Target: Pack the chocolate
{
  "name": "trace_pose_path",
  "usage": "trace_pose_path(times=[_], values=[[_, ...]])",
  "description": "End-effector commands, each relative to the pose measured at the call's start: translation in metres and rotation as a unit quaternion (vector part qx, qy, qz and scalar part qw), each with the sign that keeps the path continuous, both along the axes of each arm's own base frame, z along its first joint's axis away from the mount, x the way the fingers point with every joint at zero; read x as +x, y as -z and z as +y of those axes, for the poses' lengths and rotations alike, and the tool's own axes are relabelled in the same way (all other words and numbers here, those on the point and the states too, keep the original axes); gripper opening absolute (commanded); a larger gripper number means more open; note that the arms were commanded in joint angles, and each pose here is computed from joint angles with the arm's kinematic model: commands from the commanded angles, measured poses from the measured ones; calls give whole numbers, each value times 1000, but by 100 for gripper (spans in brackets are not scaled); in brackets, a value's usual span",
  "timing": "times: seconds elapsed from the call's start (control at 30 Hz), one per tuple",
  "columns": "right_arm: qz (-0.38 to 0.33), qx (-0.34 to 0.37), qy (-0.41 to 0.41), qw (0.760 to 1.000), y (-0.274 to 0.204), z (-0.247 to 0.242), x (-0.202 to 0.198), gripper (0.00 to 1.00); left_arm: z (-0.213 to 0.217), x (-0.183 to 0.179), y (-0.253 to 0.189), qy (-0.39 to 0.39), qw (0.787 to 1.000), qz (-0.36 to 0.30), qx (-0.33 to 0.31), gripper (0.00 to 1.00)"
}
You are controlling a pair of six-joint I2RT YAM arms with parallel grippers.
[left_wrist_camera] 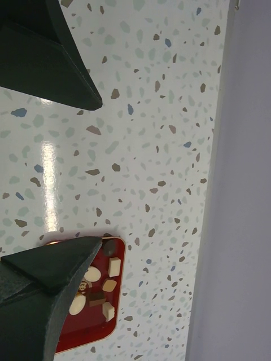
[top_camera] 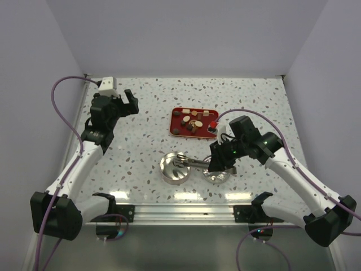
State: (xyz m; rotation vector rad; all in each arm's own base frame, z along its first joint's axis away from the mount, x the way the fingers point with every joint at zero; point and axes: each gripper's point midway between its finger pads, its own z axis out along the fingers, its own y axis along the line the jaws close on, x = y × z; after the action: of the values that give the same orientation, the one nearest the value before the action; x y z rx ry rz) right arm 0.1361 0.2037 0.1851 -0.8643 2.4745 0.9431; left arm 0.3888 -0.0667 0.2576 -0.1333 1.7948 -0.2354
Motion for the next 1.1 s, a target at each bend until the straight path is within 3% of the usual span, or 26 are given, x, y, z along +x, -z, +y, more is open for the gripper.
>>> trace_pose_path(times=[0.0, 0.4, 0.7, 1.07], values=[[-15, 12, -7, 1000, -9, 6, 4, 36, 3, 3, -11, -6, 1000, -13, -2, 100], [-36, 13, 11, 999, -15, 8, 17, 40, 3, 4, -6, -6, 1000, -8, -1, 100], [-91, 57, 54, 993, -40, 34, 63, 38, 3, 5, -6, -6, 1000, -7, -1, 100], [-136, 8, 71, 988, -26, 48, 123, 38, 4, 5, -5, -10, 1000, -6, 2, 100]])
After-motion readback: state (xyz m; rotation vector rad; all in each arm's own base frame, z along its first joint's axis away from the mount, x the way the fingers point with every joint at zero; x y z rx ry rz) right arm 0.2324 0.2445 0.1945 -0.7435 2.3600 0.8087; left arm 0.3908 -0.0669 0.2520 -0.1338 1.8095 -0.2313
